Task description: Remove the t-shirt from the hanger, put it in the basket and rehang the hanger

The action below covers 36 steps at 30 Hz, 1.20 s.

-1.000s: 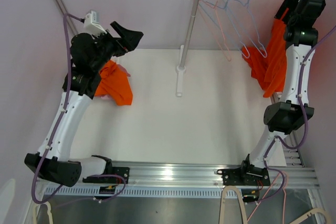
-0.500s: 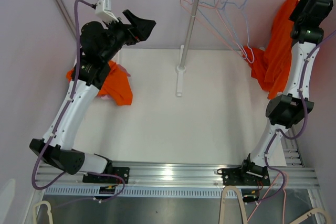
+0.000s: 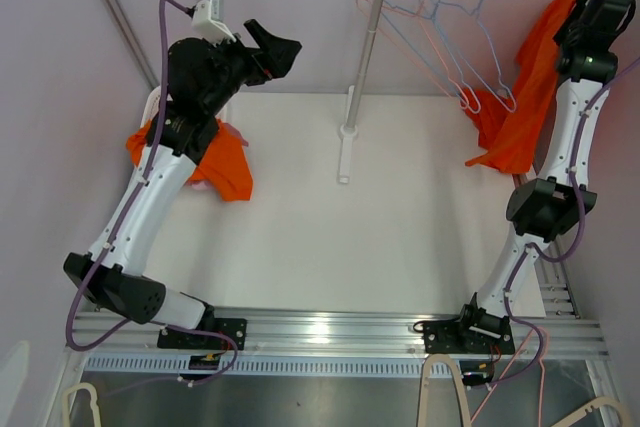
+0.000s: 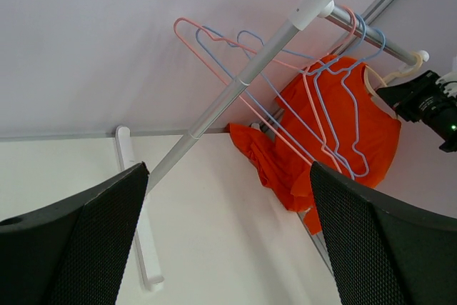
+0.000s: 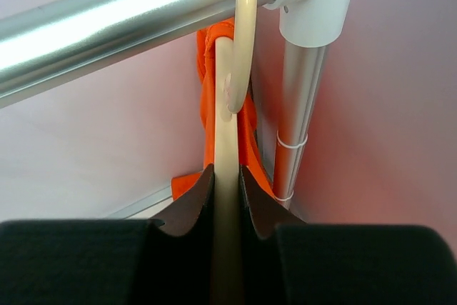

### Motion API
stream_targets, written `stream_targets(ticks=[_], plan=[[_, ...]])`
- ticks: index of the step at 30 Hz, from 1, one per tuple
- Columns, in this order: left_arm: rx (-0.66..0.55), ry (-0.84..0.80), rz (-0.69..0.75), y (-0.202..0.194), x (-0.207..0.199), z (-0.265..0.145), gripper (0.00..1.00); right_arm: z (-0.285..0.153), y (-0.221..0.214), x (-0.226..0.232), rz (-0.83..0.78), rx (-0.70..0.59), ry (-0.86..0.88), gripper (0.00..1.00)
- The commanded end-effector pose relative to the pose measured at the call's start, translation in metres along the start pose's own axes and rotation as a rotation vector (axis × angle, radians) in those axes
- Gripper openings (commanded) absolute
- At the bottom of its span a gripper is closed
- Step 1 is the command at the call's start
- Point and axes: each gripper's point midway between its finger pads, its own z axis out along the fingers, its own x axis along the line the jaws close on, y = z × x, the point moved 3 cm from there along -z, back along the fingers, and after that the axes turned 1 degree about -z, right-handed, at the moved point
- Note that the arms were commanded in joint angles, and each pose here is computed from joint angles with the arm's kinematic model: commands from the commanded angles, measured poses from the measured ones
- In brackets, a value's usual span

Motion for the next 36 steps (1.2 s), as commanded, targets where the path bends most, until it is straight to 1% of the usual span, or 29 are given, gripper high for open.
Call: stream_targets(ticks=[1,3,8,12,16,17,19,20,21,22,23,24,25,26,27,28,29,30,31,32,33,34,35,36], plan=[[-0.096,-0.041,0.053,0.032,-0.022,-0.017,0.99,-0.023,0.056,0.004,0.037,-0.161,0.018,0.00],[-0.100,-0.041,0.052,0.034,-0.023,-0.019,0.99,-0.038,0.073,0.019,0.025,-0.202,0.062,0.00],[-0.103,-0.059,0.062,0.037,-0.029,-0.030,1.00,-0.067,0.090,0.044,0.003,-0.236,0.155,0.00],[-0.112,-0.080,0.071,0.039,-0.034,-0.046,0.99,-0.088,0.101,0.056,-0.018,-0.266,0.200,0.00],[-0.144,-0.142,0.070,0.043,-0.046,-0.060,1.00,-0.106,0.109,0.062,-0.016,-0.274,0.230,0.00],[-0.166,-0.162,0.043,0.048,-0.051,-0.063,0.99,-0.113,0.113,0.062,-0.010,-0.277,0.239,0.00],[-0.155,-0.154,0.004,0.046,-0.050,-0.062,1.00,-0.119,0.110,0.064,-0.006,-0.257,0.251,0.00],[-0.165,-0.115,-0.062,0.048,-0.047,-0.063,1.00,-0.124,0.108,0.063,0.002,-0.237,0.247,0.00],[-0.176,-0.112,-0.097,0.048,-0.047,-0.067,0.99,-0.127,0.106,0.062,0.004,-0.223,0.246,0.00],[-0.165,-0.125,-0.112,0.038,-0.043,-0.068,0.99,-0.130,0.103,0.062,0.005,-0.208,0.248,0.00],[-0.222,-0.268,-0.085,0.050,-0.066,-0.079,1.00,-0.136,0.098,0.059,0.011,-0.185,0.233,0.00],[-0.239,-0.344,-0.074,0.051,-0.076,-0.087,1.00,-0.139,0.090,0.056,0.014,-0.155,0.225,0.00],[-0.212,-0.394,-0.077,0.035,-0.076,-0.094,0.99,-0.143,0.086,0.055,0.014,-0.141,0.224,0.00],[-0.196,-0.480,-0.099,0.035,-0.091,-0.105,0.99,-0.146,0.080,0.053,0.014,-0.126,0.217,0.00],[-0.197,-0.512,-0.105,0.036,-0.097,-0.114,0.98,-0.154,0.069,0.049,0.013,-0.110,0.210,0.00],[-0.182,-0.537,-0.123,0.028,-0.099,-0.122,0.95,-0.157,0.065,0.046,0.016,-0.108,0.200,0.00],[-0.205,-0.599,-0.133,0.033,-0.108,-0.133,0.92,-0.162,0.065,0.044,0.021,-0.126,0.195,0.00],[-0.195,-0.606,-0.154,0.029,-0.108,-0.136,0.88,-0.169,0.054,0.038,0.021,-0.110,0.181,0.00],[-0.194,-0.615,-0.170,0.029,-0.111,-0.141,0.77,-0.173,0.051,0.036,0.026,-0.105,0.174,0.00],[-0.209,-0.637,-0.162,0.031,-0.114,-0.148,0.72,-0.175,0.048,0.033,0.033,-0.095,0.164,0.00],[-0.209,-0.649,-0.161,0.028,-0.117,-0.152,0.70,-0.181,0.043,0.030,0.039,-0.083,0.158,0.00],[-0.214,-0.656,-0.157,0.029,-0.119,-0.155,0.70,-0.183,0.040,0.030,0.054,-0.073,0.159,0.00],[-0.227,-0.671,-0.117,0.028,-0.122,-0.158,0.73,-0.186,0.036,0.028,0.062,-0.054,0.158,0.00],[-0.186,-0.721,-0.081,0.020,-0.130,-0.162,0.80,-0.189,0.033,0.029,0.071,-0.043,0.163,0.00]])
